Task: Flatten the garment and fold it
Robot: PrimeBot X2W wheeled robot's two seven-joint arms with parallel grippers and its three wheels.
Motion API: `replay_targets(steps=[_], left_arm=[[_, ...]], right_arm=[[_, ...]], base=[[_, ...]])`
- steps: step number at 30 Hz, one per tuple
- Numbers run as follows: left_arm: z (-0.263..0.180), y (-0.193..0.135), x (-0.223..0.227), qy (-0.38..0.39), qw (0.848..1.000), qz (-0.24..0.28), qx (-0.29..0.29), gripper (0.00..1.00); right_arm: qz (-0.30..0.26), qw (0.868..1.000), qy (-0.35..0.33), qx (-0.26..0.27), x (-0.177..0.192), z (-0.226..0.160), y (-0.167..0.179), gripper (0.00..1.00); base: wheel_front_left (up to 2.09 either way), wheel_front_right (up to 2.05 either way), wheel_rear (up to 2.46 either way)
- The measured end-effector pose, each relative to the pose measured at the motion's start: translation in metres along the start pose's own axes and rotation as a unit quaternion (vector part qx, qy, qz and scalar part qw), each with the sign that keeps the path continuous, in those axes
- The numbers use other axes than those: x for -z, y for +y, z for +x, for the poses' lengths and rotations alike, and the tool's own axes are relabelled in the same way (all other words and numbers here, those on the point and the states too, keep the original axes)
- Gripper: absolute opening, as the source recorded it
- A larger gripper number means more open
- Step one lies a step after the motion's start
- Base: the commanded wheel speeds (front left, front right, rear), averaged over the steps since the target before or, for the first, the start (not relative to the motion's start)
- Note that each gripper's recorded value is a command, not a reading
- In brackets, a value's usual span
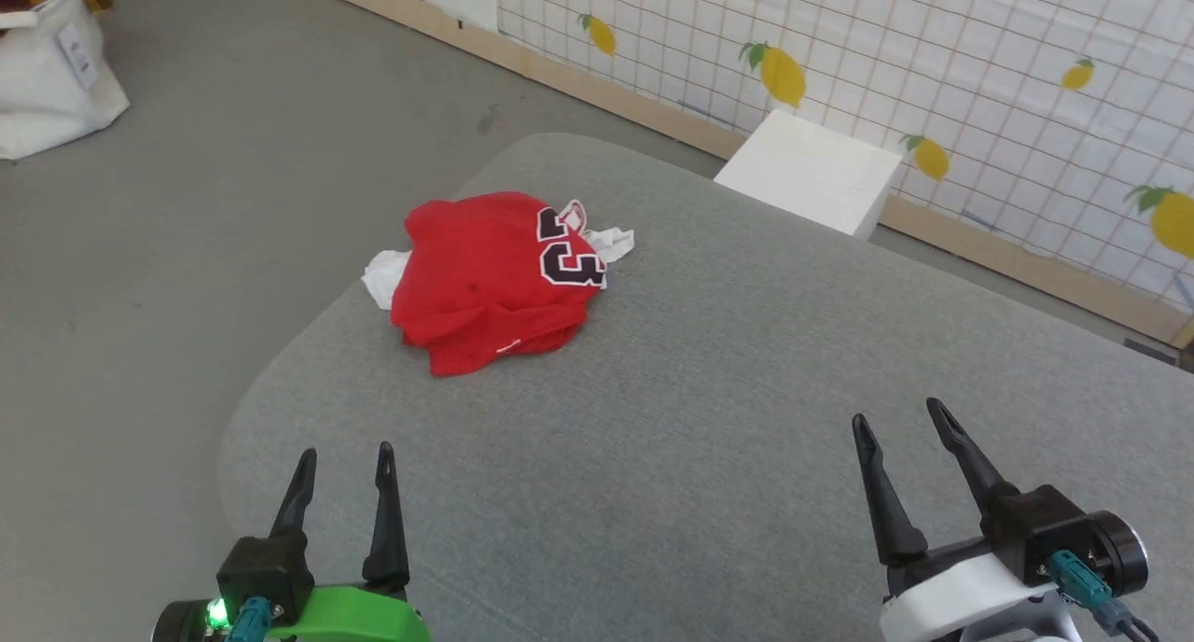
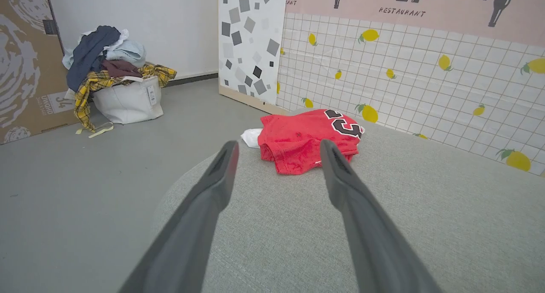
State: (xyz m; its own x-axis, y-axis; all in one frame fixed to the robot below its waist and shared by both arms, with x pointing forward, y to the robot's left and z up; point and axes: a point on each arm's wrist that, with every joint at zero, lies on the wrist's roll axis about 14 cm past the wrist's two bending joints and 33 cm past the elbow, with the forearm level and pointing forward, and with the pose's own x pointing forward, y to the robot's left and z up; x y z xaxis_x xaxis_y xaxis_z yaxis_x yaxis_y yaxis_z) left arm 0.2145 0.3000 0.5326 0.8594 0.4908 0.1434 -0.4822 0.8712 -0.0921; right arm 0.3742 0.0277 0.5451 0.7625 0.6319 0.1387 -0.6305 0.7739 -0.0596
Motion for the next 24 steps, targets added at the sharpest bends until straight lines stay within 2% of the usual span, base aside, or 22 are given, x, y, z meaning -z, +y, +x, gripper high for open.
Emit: replay_targets(steps=[9,15,24], left_arm=[[-0.009,0.013,0.0,-0.004,1.0,-0.003,-0.024,1.0],[-0.007,0.014,0.003,0.001,0.999,-0.015,-0.032,1.0],[0.025,-0.003,0.032,0.058,0.998,-0.02,0.001,1.0]], right_arm=[[0.003,1.0,-0.004,-0.021,0.002,0.007,0.012,1.0],[0.0,1.0,0.002,-0.015,0.011,0.01,0.006,1.0],[-0.018,1.0,0.016,0.003,0.033,0.013,-0.015,1.0]], base=[[0.0,0.0,0.0],[0.0,0.0,0.0],[0.0,0.0,0.0]])
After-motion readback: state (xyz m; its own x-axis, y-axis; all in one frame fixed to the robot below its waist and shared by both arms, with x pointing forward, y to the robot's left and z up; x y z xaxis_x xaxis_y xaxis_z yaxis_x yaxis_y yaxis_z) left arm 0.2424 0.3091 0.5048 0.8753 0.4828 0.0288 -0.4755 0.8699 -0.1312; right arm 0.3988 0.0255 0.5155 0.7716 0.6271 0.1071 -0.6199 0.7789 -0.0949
